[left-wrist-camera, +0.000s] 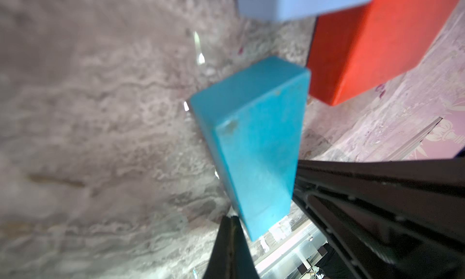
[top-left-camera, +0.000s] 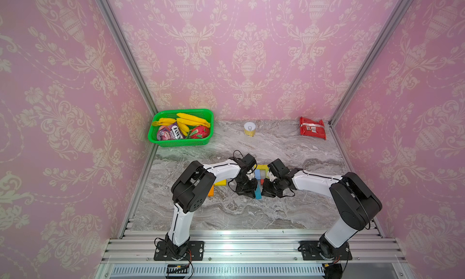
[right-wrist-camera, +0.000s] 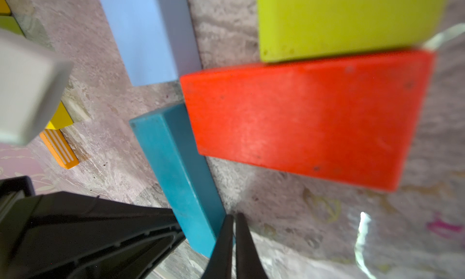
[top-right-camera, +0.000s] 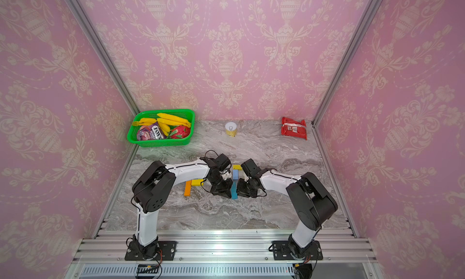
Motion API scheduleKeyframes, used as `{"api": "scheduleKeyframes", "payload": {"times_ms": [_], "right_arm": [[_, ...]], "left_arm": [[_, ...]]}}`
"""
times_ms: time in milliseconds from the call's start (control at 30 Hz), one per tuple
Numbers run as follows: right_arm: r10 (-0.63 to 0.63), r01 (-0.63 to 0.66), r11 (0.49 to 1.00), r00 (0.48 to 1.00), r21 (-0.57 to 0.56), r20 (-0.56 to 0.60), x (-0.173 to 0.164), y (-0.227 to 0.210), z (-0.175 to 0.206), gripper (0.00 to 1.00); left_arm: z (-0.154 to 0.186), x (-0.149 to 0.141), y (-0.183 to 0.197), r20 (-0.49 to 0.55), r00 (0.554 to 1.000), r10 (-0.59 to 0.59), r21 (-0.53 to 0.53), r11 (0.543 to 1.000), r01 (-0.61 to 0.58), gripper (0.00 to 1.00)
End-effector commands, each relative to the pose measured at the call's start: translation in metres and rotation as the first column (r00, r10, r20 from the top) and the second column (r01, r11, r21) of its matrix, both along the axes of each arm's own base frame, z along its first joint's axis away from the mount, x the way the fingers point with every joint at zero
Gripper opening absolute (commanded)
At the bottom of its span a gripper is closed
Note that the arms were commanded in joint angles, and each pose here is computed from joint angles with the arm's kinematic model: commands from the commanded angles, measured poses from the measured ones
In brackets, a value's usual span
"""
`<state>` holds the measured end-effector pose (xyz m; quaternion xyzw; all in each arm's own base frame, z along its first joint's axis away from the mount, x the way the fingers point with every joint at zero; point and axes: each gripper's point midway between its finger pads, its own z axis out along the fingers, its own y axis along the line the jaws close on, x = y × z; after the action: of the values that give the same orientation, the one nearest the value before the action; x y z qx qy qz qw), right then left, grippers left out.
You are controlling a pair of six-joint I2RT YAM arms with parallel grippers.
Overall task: Assemble the letter p with building blocks
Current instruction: Assemble the building block at the center of the board.
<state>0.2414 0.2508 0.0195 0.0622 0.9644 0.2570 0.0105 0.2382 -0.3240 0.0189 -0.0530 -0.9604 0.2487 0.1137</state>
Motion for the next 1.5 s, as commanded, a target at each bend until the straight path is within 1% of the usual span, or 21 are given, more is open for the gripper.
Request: {"api": "scheduleKeyframes", "payload": {"times_ms": [0,433,833,1467], "right_arm": [[0.003,-0.005,0.999,0.999,-0.042,-0.036,-0.006,-0.007,-0.012,0.09],[-0.002,0.000,0.999,0.999,-0.048,-0.036,-0.006,-0.012,-0.012,0.09],[-0.009,0.007,0.999,0.999,-0.049,-0.035,-0.004,-0.016,-0.011,0.10],[-0.002,0.001,0.999,1.000,-0.045,-0.031,0.005,-0.011,-0.009,0.10]], "left_arm": [[-0.004,0.008,-0.004,0.018,1.000,-0.012,-0.006,1.000,0.012,0.00],[-0.003,0.017,-0.003,0.032,0.999,0.007,0.007,1.000,-0.007,0.00],[0.001,0.017,0.001,0.050,0.998,0.022,0.011,1.000,-0.023,0.00],[-0.001,0.020,0.000,0.045,0.999,0.016,0.014,1.000,-0.016,0.00]]}}
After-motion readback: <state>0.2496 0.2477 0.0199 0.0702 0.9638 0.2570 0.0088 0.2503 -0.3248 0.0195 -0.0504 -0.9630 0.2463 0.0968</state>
